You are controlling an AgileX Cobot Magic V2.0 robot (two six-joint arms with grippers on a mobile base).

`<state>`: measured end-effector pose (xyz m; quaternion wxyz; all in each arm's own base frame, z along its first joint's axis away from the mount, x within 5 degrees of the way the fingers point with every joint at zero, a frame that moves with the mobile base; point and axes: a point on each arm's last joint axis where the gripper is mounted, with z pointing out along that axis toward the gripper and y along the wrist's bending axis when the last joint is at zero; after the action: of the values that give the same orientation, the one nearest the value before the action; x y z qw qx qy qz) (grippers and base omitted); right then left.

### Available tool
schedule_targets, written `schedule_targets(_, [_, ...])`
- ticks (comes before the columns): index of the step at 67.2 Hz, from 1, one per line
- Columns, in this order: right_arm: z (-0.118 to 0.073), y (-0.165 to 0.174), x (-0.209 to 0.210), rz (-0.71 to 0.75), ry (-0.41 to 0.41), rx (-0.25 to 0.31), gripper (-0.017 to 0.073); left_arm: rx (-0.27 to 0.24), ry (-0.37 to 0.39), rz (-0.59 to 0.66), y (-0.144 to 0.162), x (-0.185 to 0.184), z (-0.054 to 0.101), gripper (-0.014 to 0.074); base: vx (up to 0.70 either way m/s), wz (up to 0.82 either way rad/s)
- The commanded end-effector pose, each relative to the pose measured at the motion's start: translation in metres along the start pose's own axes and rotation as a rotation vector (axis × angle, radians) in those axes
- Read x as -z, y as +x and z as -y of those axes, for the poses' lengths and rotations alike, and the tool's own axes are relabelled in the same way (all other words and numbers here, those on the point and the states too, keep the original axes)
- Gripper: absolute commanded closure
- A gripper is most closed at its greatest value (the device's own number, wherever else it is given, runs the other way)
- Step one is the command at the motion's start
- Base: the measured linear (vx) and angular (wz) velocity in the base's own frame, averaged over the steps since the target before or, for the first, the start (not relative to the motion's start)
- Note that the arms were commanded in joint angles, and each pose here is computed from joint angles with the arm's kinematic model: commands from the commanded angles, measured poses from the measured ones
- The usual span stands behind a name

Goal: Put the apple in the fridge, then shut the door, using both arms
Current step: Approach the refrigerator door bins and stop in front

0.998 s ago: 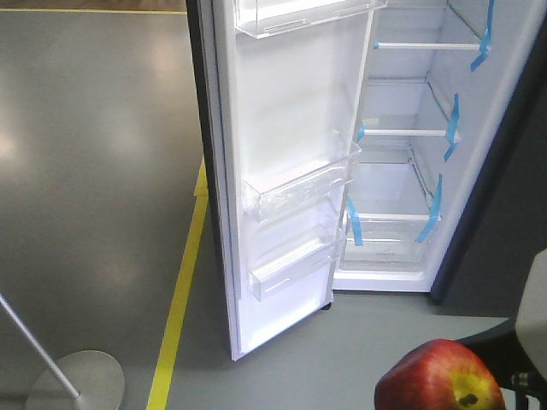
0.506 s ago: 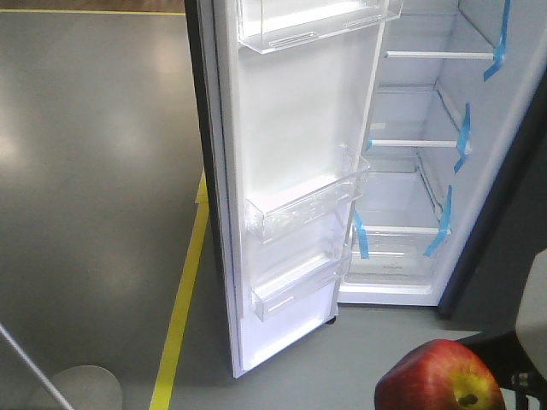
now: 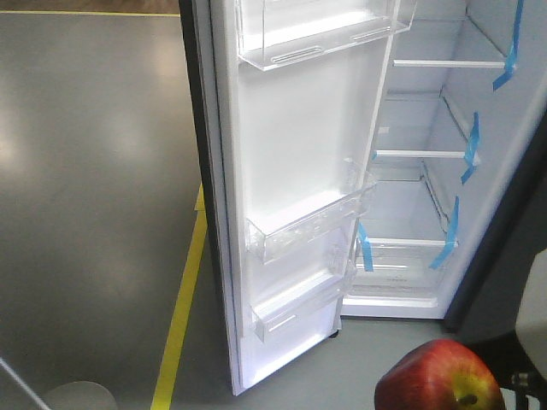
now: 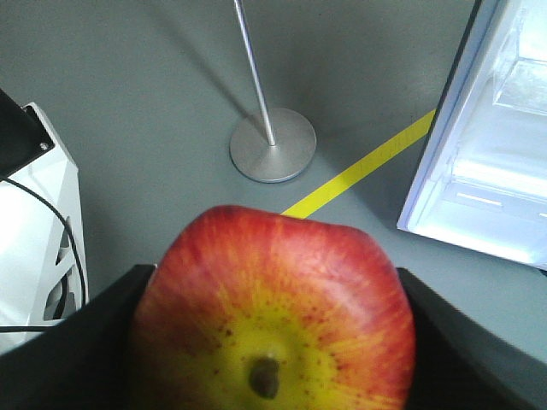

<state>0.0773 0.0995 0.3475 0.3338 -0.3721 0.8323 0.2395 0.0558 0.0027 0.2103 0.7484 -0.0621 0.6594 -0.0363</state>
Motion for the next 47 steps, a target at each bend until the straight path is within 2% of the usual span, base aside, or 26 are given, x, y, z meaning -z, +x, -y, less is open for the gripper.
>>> schedule_targets(1, [-0.0015,-0.0112,0.0074,0.092,0.001,0.01,0.0445,0.013,0.007,0.098,-0.0122,0.0018,0.0011,0.06,0.1,-0.01])
schedule_targets(47, [-0.0015,-0.0112,0.0074,0.092,0.001,0.01,0.0445,0.013,0.007,0.098,-0.0122,0.0018,0.0011,0.06,0.09,-0.02])
